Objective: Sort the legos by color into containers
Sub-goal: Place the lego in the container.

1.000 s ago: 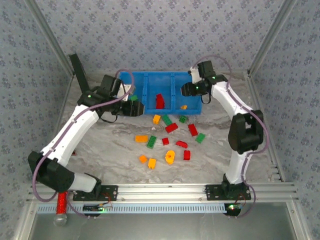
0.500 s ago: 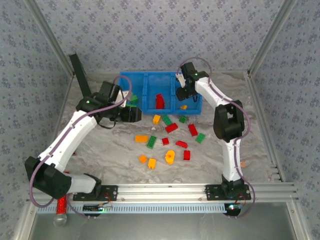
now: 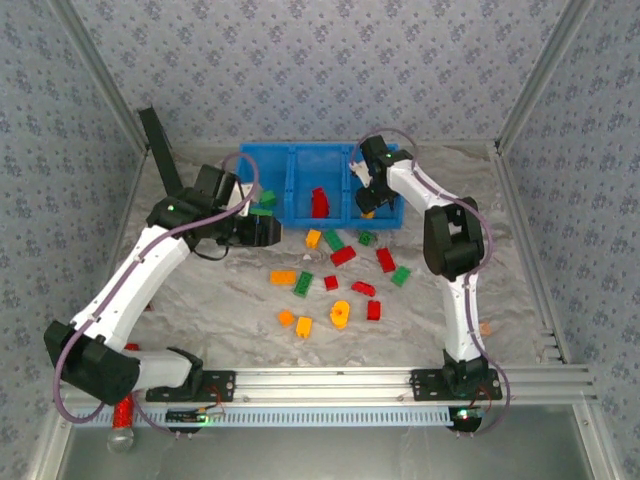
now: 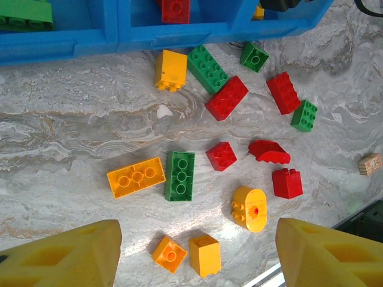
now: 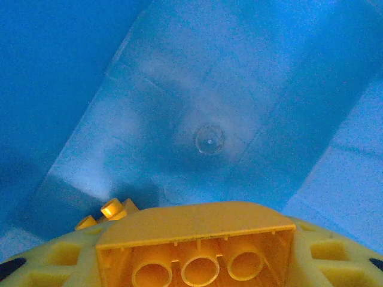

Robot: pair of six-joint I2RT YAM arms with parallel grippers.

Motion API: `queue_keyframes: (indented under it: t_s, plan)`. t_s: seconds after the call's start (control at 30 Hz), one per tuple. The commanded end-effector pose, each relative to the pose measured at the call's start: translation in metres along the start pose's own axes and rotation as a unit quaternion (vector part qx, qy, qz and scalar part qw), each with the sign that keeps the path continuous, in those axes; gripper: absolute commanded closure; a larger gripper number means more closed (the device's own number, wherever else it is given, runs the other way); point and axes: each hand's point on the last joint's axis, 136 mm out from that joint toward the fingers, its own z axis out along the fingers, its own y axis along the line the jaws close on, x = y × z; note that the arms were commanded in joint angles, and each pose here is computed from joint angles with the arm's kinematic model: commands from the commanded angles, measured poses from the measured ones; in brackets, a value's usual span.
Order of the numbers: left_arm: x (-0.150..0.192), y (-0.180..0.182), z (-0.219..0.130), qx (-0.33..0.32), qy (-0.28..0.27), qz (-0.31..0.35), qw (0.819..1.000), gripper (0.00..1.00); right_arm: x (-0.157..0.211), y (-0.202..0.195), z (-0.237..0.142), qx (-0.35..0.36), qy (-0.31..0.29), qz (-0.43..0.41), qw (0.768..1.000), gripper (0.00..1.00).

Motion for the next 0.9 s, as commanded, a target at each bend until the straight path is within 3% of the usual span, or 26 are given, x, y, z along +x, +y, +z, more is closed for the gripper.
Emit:
queue_keyframes:
  t_s: [0.0,0.1,0.3,0.4,0.57,0.77,0.87]
  plan:
    - [0.004,-0.006,-0.012,0.008,-0.004,-0.001,1.0,0.31,0.005,0.001,0.008,0.006,0.017,-0.03,0.999,0.7]
    - [0.004,-0.005,-0.012,0.006,-0.005,0.0,1.0,0.31,0.004,0.001,0.007,0.006,0.015,-0.039,0.999,0.57]
    - [0.008,-0.003,-0.012,0.004,-0.003,-0.002,1.0,0.31,0.003,0.0,-0.001,0.009,0.01,-0.049,0.999,0.51]
    - [0.013,0.004,-0.01,-0.022,0.003,0.0,1.0,0.3,-0.001,-0.003,-0.01,0.018,-0.001,-0.061,0.998,0.39]
    - [0.021,0.008,-0.004,-0.021,0.01,-0.009,1.0,0.3,-0.003,-0.007,-0.019,0.023,-0.009,-0.073,0.997,0.29]
    - [0.022,0.006,-0.004,-0.015,0.006,-0.012,1.0,0.3,-0.002,-0.006,-0.026,0.023,-0.021,-0.092,0.995,0.19]
    - [0.022,0.006,-0.003,-0.015,0.008,-0.012,1.0,0.3,-0.003,-0.007,-0.031,0.024,-0.027,-0.089,0.995,0.2]
